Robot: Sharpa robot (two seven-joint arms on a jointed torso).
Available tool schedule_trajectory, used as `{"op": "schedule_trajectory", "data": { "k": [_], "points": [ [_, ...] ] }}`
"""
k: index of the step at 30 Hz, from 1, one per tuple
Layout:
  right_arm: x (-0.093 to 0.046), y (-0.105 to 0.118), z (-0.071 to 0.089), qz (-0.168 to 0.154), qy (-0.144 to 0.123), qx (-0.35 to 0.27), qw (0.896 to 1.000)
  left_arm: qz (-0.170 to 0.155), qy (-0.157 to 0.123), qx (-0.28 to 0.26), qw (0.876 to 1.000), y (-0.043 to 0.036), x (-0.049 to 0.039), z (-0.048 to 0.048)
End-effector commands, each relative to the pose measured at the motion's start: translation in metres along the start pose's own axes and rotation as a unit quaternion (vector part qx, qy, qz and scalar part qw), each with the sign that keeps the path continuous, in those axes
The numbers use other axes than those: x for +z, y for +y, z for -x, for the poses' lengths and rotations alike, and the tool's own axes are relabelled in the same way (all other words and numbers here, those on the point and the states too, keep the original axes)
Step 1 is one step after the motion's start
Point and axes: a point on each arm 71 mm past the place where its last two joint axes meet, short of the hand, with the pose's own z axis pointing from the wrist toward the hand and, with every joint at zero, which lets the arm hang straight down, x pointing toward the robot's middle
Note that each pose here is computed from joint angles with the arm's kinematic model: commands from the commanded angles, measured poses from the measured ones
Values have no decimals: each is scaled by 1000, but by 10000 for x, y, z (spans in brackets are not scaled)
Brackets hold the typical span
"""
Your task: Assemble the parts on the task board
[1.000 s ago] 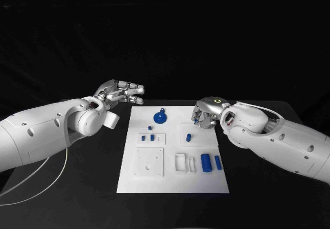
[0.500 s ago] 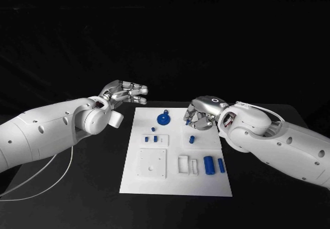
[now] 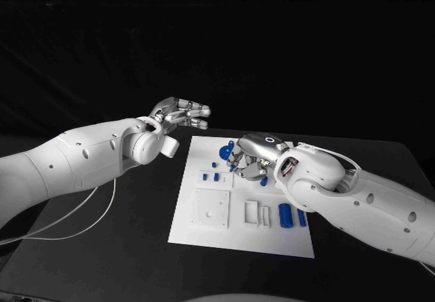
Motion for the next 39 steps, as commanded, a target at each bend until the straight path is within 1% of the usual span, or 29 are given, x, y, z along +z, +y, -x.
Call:
{"op": "schedule_trajectory", "data": {
  "k": [1, 8, 15, 19, 24, 33, 39],
  "points": [
    [27, 78, -77, 14, 2, -12, 1000, -12, 5, -5, 1000, -12, 32, -31],
    [58, 212, -316, 28, 25, -7, 999, -12, 11, -5, 1000, -6, 104, -109],
    [76, 290, -497, 34, 39, -5, 999, -13, 17, -5, 1000, -8, 136, -163],
    [55, 323, -586, 36, 51, -7, 998, -13, 19, -6, 1000, -8, 144, -179],
    [23, 323, -655, 35, 60, -10, 998, -10, 20, -6, 1000, -5, 143, -176],
    [-25, 299, -733, 30, 73, -16, 997, -7, 20, -6, 1000, 3, 136, -159],
    [-35, 299, -773, 27, 76, -18, 997, -6, 21, -6, 1000, 5, 134, -156]
  ]
}}
